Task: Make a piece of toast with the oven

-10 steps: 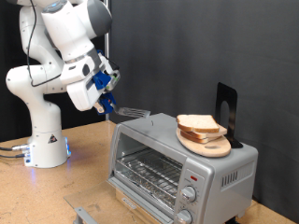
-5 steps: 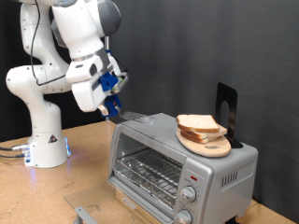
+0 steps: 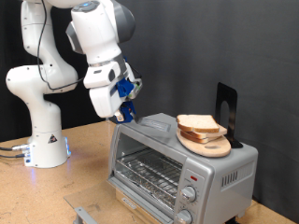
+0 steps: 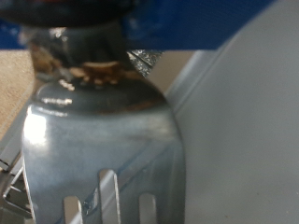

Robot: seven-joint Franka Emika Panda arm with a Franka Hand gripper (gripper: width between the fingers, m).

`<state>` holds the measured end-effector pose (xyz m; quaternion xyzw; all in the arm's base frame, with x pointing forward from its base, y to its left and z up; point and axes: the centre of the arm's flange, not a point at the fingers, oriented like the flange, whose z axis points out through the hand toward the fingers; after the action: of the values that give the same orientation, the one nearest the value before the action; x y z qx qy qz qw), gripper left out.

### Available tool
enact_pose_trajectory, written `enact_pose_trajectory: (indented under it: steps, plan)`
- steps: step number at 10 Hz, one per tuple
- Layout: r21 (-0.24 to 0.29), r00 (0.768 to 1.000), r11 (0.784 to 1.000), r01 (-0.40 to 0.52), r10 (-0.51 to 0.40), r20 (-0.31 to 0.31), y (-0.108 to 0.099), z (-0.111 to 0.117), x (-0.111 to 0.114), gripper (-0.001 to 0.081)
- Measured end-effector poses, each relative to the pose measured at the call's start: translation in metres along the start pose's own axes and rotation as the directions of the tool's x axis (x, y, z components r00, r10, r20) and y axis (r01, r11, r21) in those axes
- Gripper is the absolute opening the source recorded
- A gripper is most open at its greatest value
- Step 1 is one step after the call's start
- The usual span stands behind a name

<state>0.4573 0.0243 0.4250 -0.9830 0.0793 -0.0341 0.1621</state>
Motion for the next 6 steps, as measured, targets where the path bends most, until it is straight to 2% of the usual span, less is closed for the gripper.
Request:
enact_pose_trajectory:
  steps: [6]
  plan:
    - [0.025, 1.000, 1.000, 0.015, -0.015, 0.000, -0.023, 0.006, 0.002, 0.0391]
